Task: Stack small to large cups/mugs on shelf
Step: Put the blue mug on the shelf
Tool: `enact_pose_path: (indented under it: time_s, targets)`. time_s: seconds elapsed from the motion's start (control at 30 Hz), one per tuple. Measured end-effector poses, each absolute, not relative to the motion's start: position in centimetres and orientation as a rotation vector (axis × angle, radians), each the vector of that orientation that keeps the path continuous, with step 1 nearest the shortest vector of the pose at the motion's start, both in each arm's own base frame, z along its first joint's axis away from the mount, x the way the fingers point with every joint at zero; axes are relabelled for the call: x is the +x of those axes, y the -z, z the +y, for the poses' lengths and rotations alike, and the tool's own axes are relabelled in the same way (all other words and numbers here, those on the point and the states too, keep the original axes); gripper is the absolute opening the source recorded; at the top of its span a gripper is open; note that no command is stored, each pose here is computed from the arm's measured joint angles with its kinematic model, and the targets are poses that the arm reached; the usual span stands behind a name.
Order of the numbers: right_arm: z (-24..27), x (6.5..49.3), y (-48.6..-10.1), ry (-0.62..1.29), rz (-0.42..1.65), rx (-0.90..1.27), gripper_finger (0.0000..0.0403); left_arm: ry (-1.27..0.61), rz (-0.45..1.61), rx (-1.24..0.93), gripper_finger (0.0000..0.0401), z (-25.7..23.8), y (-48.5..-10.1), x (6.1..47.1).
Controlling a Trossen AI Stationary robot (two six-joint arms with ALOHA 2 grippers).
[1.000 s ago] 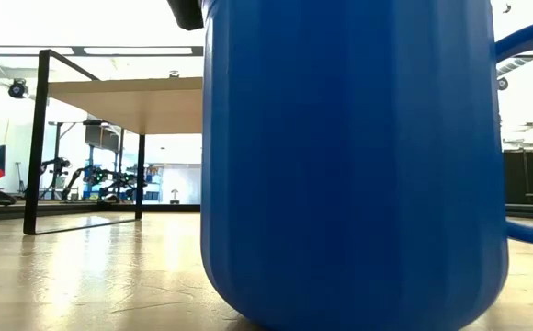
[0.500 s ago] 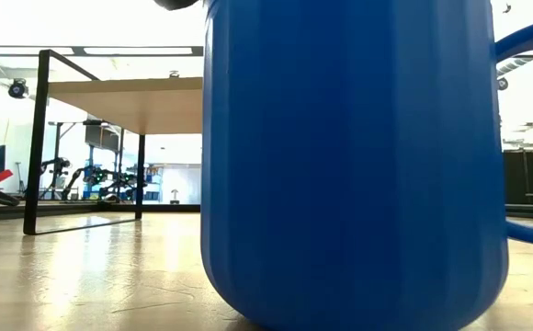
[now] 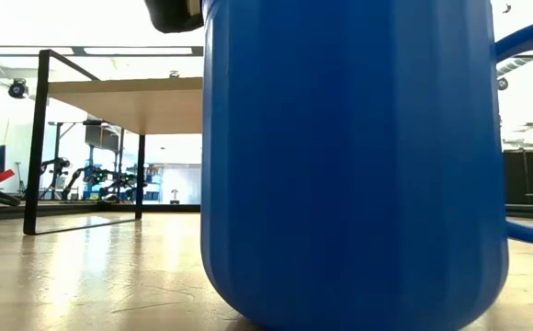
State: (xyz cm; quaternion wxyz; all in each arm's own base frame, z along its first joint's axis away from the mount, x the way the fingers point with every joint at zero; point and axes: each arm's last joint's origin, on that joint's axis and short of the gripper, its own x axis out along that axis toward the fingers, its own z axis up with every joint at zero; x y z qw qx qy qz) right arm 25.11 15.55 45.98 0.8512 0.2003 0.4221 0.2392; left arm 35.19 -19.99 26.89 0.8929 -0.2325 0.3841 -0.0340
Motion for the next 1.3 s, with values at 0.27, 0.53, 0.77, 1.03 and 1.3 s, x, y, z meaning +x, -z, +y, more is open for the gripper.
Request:
enact_pose_path:
  time_s: [0.27, 0.53, 0.77, 1.03, 1.3]
  targets:
    - [15.5, 25.1, -46.0, -0.504, 0.889, 0.421, 0.0068, 0.032, 0.831, -0.520, 0.0063, -20.0, -25.8, 35.4]
    - [15.6, 25.2, -45.8, -0.499, 0.893, 0.415, 0.0068, -0.018, 0.823, -0.563, 0.0063, -19.9, -25.6, 35.4]
    - [15.6, 25.3, -45.5, -0.477, 0.895, 0.404, 0.0068, -0.067, 0.832, -0.580, 0.0063, -19.6, -24.6, 35.2]
    - [15.5, 25.4, -45.4, -0.453, 0.887, 0.397, 0.0068, -0.098, 0.857, -0.604, 0.0063, -19.4, -22.8, 34.7]
    - [15.5, 25.4, -45.3, -0.445, 0.885, 0.394, 0.0068, -0.035, 0.765, -0.662, 0.0063, -19.7, -22.4, 35.1]
